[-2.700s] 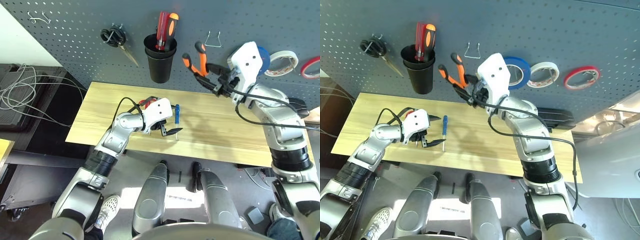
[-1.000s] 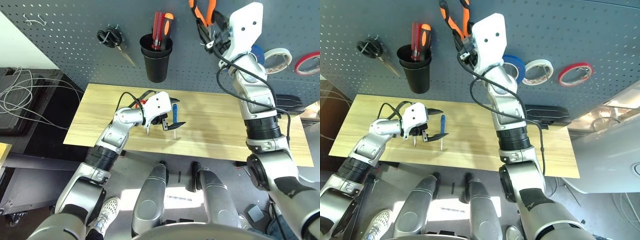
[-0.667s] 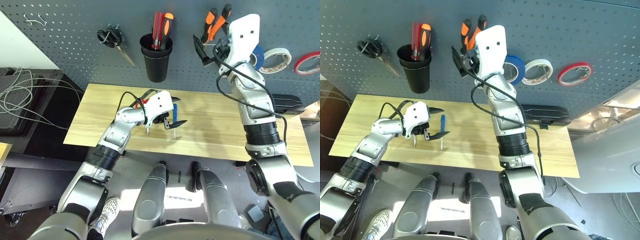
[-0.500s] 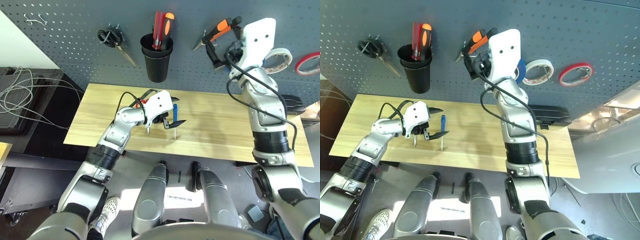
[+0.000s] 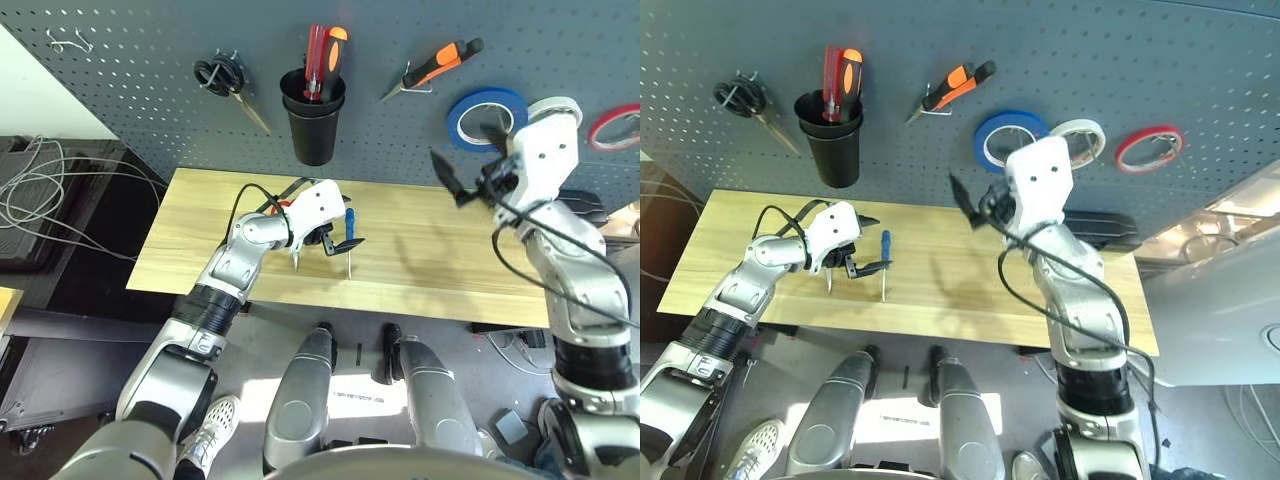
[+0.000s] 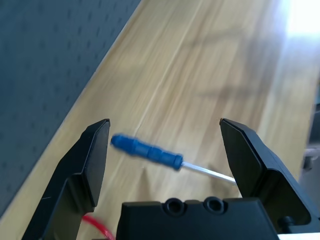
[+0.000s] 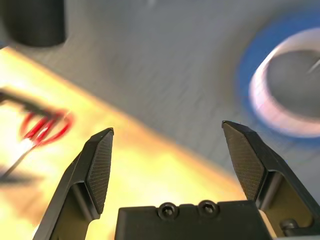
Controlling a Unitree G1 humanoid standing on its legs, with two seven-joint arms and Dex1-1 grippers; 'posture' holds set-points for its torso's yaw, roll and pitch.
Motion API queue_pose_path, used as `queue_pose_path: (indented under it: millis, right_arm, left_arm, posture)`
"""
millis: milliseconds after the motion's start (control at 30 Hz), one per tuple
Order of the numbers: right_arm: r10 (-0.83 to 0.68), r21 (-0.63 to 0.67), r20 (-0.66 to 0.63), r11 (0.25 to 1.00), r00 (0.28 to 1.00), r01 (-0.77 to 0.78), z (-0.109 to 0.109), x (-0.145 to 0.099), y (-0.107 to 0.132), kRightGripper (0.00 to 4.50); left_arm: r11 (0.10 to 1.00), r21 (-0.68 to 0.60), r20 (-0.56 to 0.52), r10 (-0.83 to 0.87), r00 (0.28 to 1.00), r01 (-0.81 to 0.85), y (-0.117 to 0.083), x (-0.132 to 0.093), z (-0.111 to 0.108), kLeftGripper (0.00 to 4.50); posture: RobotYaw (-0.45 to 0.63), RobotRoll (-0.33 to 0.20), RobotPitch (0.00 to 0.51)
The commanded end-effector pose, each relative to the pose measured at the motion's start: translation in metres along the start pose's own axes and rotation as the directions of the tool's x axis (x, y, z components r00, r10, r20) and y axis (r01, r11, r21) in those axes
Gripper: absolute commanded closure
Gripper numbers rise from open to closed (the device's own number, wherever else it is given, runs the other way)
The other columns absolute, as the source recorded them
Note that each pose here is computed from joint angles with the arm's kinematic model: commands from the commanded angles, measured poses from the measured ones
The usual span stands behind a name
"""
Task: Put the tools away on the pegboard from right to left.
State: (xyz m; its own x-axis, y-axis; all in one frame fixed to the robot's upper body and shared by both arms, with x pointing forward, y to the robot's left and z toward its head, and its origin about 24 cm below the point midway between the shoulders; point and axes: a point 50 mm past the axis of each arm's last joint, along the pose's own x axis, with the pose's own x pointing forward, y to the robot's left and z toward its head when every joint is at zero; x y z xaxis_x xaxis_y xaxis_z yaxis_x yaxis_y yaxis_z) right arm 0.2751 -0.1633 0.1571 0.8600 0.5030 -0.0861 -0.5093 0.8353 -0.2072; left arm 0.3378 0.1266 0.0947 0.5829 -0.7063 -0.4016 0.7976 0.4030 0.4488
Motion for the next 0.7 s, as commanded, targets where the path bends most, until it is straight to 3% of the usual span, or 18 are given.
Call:
queue_pose_path:
  millis: [33, 167, 233, 400, 700]
  right_arm:
    - [0.081, 0.15, -0.095, 0.986, 0.992, -0.066, -0.024, -0.004, 0.007, 0.02]
    - [0.097, 0.28, -0.227, 0.96, 0.969, -0.031, -0.056, -0.008, -0.002, 0.02]
    - [0.11, 0.275, -0.252, 0.961, 0.961, -0.037, -0.065, -0.008, -0.007, 0.02]
    - [0.152, 0.248, -0.332, 0.966, 0.931, -0.069, -0.088, -0.013, -0.013, 0.02]
    - [0.121, 0.204, -0.391, 0.978, 0.912, -0.042, -0.096, 0.002, -0.012, 0.02]
  left_arm:
    - [0.996, -0.071, -0.081, 0.055, 0.995, -0.06, 0.001, 0.008, -0.013, 0.0]
    - [0.945, -0.283, -0.13, 0.129, 0.983, -0.162, 0.004, 0.023, -0.019, 0.0]
    - [0.914, -0.351, -0.168, 0.151, 0.974, -0.202, 0.005, 0.029, -0.02, 0.0]
    - [0.864, -0.43, -0.28, 0.15, 0.948, -0.263, 0.001, 0.038, -0.03, 0.0]
    - [0.83, -0.486, -0.363, 0.094, 0.927, -0.274, -0.018, 0.051, -0.041, 0.0]
  posture:
    - [0.13, 0.0, 0.321]
    - [0.14, 0.0, 0.322]
    - [0.14, 0.0, 0.327]
    - [0.14, 0.0, 0.336]
    - [0.12, 0.0, 0.342]
